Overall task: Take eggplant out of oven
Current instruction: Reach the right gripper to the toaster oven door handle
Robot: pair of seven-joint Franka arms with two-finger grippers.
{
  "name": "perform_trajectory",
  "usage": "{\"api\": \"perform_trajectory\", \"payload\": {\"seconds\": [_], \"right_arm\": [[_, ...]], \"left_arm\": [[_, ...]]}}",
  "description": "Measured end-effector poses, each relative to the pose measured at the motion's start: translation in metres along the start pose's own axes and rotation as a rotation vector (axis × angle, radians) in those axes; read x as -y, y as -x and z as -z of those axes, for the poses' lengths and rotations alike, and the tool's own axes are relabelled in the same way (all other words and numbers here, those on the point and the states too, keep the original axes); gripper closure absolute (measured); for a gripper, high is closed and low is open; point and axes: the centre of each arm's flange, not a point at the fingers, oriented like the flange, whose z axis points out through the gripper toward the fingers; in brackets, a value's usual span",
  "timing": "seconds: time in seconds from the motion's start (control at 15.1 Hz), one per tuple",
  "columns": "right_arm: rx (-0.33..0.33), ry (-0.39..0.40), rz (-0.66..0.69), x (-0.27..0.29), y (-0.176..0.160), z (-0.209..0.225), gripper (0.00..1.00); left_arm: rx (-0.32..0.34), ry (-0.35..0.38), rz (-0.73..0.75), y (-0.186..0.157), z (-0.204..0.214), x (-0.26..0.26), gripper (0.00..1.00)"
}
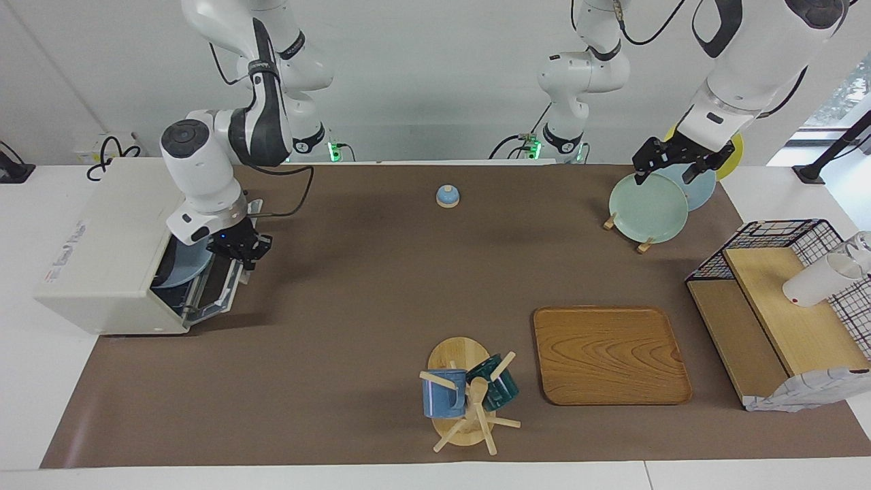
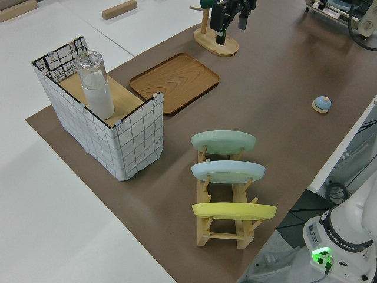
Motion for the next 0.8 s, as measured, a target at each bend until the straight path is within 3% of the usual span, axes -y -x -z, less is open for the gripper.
{"api": "perform_trajectory", "payload": {"seconds": [0.2,0.46,0.8], "right_arm": [[-0.022,-0.002,-0.014,0.015,-0.007,-0.023,0.99],[-0.002,-0.002,-0.018,0.022,-0.013,-0.056,0.99],[0.041,0.004,-0.013,0.034,-0.024,-0.029,0.99]], "left_arm": [[0.000,0.000,0.000,0.000,0.000,0.000,0.00],[0.000,0.000,0.000,0.000,0.000,0.000,0.00],[0.000,0.000,0.000,0.000,0.000,0.000,0.00]]}}
